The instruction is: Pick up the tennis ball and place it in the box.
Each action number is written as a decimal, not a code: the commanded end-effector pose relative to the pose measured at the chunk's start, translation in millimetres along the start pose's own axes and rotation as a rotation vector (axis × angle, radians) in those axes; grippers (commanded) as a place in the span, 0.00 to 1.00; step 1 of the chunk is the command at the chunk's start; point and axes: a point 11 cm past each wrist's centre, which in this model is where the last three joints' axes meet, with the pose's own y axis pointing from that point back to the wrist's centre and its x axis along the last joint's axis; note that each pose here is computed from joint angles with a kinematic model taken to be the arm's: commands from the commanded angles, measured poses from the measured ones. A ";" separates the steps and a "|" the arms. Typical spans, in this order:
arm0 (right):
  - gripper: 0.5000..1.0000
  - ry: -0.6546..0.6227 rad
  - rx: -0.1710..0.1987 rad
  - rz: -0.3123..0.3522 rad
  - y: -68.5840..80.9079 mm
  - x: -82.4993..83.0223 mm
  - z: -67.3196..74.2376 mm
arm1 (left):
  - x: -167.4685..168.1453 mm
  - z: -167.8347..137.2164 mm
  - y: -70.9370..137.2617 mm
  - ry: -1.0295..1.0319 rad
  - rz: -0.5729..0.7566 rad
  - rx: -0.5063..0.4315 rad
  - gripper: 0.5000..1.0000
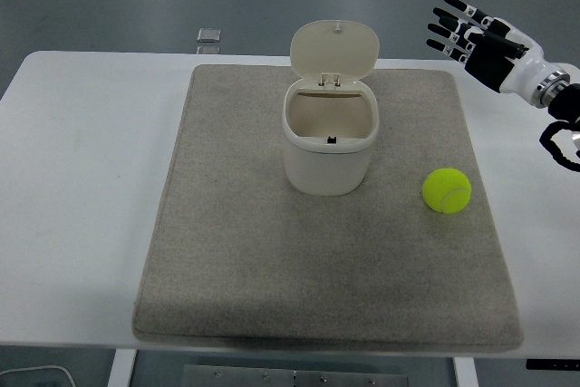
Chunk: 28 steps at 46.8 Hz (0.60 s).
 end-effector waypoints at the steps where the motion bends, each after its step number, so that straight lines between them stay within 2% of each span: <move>1: 0.83 0.001 0.002 -0.002 -0.7 -1.0 -1.1 | 0.0 0.2 0.0 0.002 0.000 -0.001 0.98; 11: 0.83 0.006 0.004 0.000 0.9 1.0 -3.6 | -0.7 2.9 -0.1 0.000 -0.002 -0.005 0.98; 18: 0.83 0.043 -0.017 0.008 3.6 4.9 -0.8 | -0.9 3.8 -0.1 0.000 -0.003 -0.006 0.98; 28: 0.83 0.040 -0.008 0.016 4.3 7.6 -3.4 | -0.9 3.7 -0.1 -0.002 -0.003 -0.006 0.98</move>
